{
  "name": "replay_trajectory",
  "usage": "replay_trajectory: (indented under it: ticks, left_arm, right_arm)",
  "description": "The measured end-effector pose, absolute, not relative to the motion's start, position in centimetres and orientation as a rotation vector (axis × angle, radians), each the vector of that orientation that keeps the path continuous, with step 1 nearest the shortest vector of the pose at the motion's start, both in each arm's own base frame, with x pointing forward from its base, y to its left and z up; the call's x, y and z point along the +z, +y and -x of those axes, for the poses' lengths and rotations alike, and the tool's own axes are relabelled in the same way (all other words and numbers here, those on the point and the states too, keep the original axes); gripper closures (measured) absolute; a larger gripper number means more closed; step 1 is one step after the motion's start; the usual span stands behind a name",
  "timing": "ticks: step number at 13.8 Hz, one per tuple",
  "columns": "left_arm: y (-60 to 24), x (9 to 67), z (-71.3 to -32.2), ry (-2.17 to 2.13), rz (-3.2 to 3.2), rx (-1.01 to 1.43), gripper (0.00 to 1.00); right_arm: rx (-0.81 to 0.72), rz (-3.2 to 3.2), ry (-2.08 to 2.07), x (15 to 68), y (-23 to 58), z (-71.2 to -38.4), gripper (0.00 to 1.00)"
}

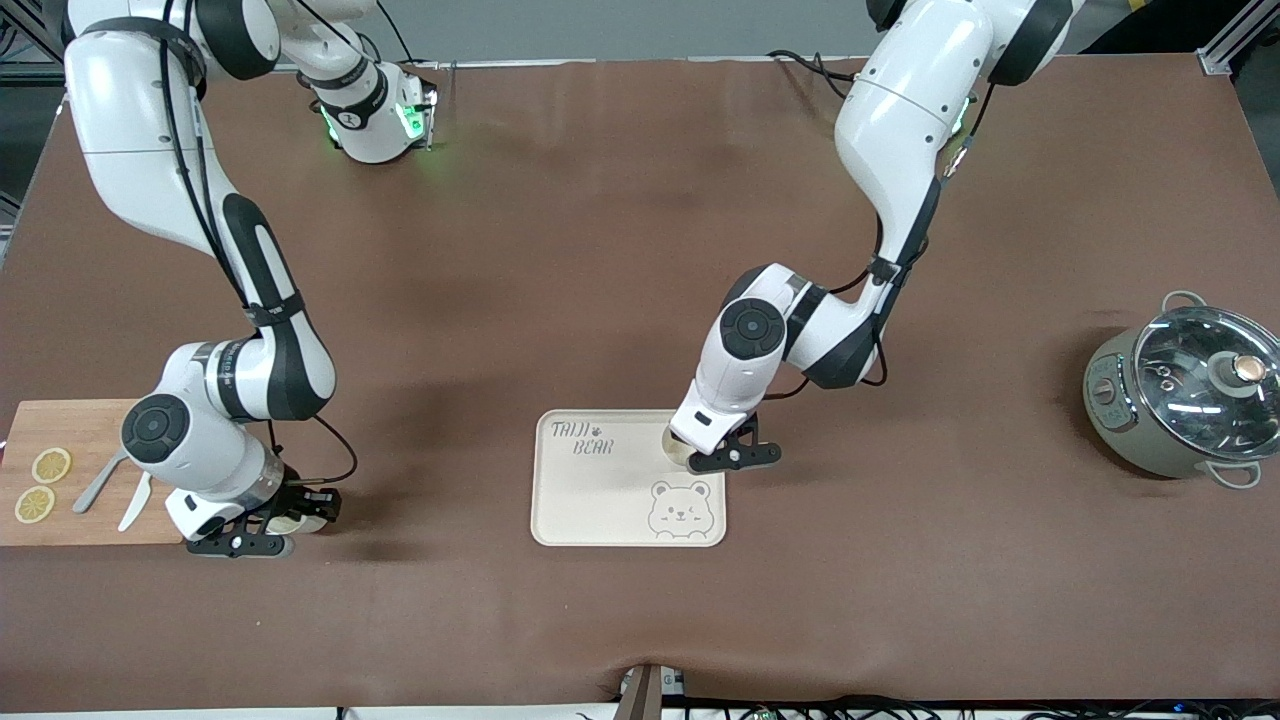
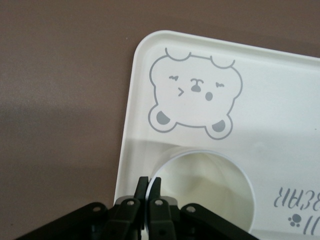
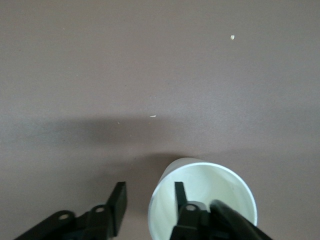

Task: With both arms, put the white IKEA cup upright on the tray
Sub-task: 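Lower the cup onto the tray while the right gripper grasps its cup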

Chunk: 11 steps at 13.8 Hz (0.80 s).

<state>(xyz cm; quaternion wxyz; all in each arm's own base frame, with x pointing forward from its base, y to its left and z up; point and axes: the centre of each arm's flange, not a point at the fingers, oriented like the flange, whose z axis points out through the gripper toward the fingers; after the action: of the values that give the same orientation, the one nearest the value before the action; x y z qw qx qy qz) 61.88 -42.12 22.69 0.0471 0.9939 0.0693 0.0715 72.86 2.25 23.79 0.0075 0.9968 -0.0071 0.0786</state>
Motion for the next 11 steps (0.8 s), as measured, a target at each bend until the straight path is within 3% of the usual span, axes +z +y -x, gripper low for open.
replay_trajectory:
  ticks: [2,3,4,6,11]
  left_arm:
    - [-42.1,22.6,-62.1,0.215,-3.032,0.223,0.96]
    - [-42.1,22.6,-62.2,0.215,-3.031,0.226,0.96]
    - [-42.1,22.5,-62.2,0.216,-3.031,0.225,0.96]
    - [-42.1,22.5,-62.2,0.214,-3.032,0.225,0.92]
    - [-42.0,22.1,-62.2,0.215,-3.039,0.226,0.42]
  right_arm:
    - [0.262,-3.112,-0.037,24.0,1.1,-73.0,0.80]
    - [0.266,-3.111,-0.045,24.0,0.7,-73.1,0.80]
    - [0.275,-3.110,-0.049,24.1,0.5,-73.1,0.89]
    - [0.309,-3.109,-0.047,24.3,0.6,-73.3,0.96]
    - [0.341,-3.113,-0.026,24.8,1.7,-73.6,0.96]
